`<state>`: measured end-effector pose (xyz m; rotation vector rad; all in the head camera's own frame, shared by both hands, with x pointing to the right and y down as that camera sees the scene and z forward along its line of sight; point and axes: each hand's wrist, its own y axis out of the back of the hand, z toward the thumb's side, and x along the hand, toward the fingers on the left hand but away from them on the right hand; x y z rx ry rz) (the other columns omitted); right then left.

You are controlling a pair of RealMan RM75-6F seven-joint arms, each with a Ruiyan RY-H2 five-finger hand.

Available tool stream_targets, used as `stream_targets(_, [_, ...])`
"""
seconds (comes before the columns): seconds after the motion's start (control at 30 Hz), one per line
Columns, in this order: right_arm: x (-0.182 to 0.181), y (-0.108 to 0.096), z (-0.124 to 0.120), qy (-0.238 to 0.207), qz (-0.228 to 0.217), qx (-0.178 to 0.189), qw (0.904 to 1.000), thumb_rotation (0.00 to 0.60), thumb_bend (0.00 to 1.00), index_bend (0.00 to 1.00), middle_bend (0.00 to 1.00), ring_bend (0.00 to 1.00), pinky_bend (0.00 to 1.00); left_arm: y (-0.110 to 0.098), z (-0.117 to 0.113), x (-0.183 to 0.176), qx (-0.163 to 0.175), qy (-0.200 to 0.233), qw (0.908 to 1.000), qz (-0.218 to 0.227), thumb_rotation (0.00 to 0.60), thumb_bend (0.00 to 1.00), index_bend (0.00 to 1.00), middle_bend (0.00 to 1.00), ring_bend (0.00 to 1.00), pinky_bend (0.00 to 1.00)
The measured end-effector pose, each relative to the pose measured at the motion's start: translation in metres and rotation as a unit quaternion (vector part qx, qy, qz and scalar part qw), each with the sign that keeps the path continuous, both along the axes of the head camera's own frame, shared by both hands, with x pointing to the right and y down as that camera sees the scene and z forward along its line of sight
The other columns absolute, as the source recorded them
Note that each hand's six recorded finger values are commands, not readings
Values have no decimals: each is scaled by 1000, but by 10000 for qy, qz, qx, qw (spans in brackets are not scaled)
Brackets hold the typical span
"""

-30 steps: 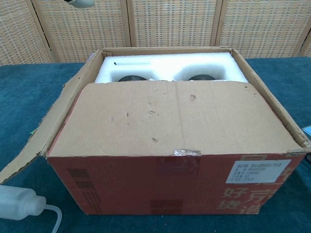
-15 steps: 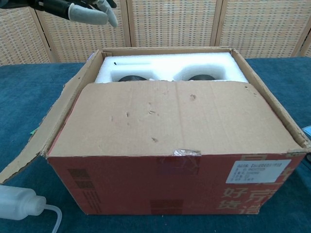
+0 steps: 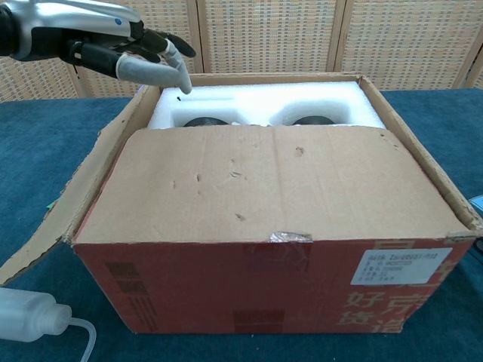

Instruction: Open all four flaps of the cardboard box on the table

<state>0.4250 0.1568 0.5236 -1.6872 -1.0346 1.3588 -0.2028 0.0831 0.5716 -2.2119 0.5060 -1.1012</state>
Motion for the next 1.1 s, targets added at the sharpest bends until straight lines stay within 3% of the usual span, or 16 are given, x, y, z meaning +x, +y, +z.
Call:
stream_targets(0.5, [5,2,2,-8,54,-27,10000,600,852,52,43,0,43,14,19,9,-298,-27,9995,34,178,194,311,0,0,0])
stream_targets(1.1, [9,3,0,-35,112,9,9999,600,852,52,43,0,43,26,19,19,-613,14,9980,171,160,172,312,0,0,0])
